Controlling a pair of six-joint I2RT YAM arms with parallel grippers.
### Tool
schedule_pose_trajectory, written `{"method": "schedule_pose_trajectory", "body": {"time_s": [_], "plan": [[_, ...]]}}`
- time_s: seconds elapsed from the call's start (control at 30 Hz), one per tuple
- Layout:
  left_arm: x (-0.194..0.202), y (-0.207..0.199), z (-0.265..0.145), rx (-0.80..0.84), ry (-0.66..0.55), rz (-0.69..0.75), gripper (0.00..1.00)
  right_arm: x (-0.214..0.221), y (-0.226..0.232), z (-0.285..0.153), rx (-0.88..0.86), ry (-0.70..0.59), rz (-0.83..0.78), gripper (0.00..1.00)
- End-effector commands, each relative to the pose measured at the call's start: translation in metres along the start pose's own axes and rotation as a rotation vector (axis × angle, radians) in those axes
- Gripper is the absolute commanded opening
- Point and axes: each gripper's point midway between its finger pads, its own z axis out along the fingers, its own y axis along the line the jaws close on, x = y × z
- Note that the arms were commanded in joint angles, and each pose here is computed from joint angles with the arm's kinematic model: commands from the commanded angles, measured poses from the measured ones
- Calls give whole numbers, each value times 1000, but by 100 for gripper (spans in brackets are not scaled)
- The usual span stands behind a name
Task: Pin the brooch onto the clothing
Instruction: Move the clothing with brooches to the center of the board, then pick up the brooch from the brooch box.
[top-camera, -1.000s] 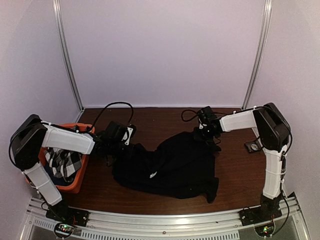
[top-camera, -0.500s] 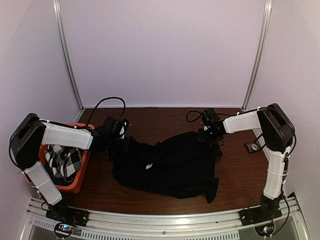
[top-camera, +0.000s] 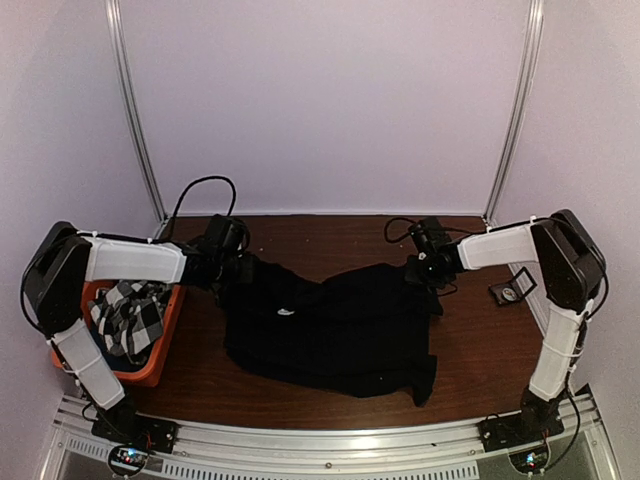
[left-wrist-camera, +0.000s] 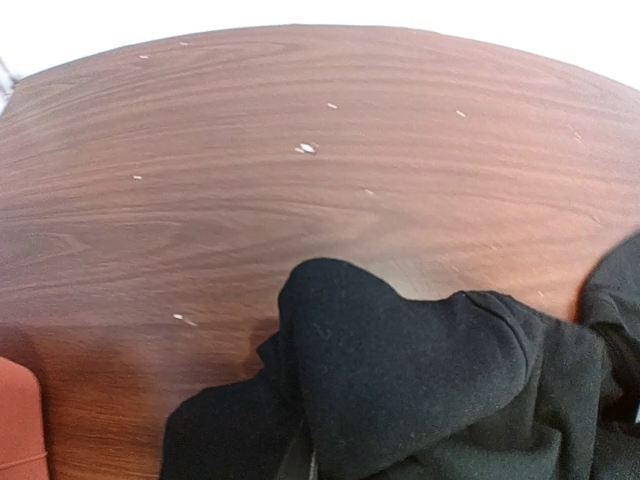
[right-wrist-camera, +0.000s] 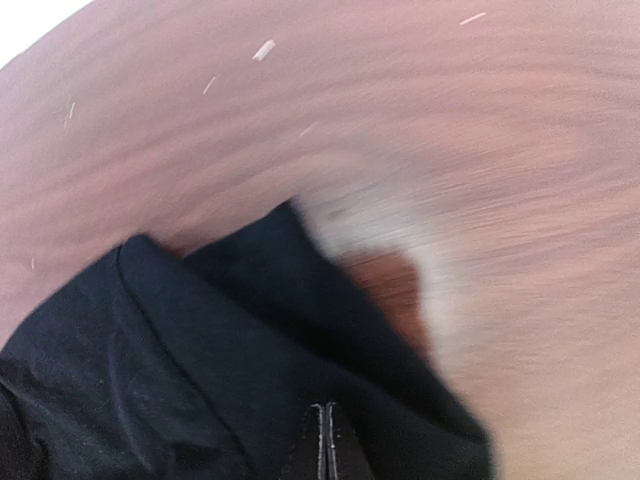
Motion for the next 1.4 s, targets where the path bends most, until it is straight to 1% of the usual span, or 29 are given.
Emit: {"method": "schedule_pose_trajectory", "body": {"time_s": [0.0,0.1,0.17,0.23,0.3,0.33,0.4,0.53,0.57,0.63,0.7,0.73,0.8,0.9,1.0,1.07,1.23,1.3,1.37], "plan": [[-10,27,7,-125,-32,-62,2,-34,-31,-28,127,-172,121,0],[-10,33,10,-159,-37,-70,2,-41,-29,-31,119,-197,137,0],[-9,35,13,-172,-34,-69,2,-41,-22,-28,99,-183,127,0],[-6,33,16,-161,-20,-63,9,-40,-10,-25,59,-160,94,0],[-2,30,16,-139,-4,-66,21,-36,3,-27,25,-147,36,2],[-2,29,15,-127,-4,-71,26,-33,7,-30,18,-139,5,6],[-2,26,10,-100,-9,-77,41,-28,12,-38,6,-124,-57,13],[-16,13,-8,-11,-41,-84,66,-25,-3,-66,39,-122,-89,26],[-18,8,-13,20,-47,-88,71,-27,-11,-75,58,-133,-83,29],[-20,-6,-26,84,-62,-88,80,-30,-28,-90,101,-157,-54,40],[-16,-25,-37,127,-69,-59,86,-33,-56,-105,170,-188,17,50],[-11,-35,-42,143,-70,-37,89,-32,-71,-108,205,-197,62,57],[2,-56,-51,175,-65,18,93,-27,-99,-110,264,-184,149,59],[23,-80,-59,217,-52,87,95,-18,-133,-107,350,-161,239,58],[42,-87,-60,247,-25,121,96,-13,-164,-110,436,-170,348,58],[47,-90,-61,275,-30,126,97,-12,-178,-115,471,-197,413,59],[60,-101,-66,353,-27,168,98,-10,-205,-120,444,-286,606,65],[62,-106,-67,383,-31,183,98,-12,-212,-121,435,-320,652,68],[65,-112,-68,420,-30,200,98,-14,-221,-120,454,-325,678,70]]}}
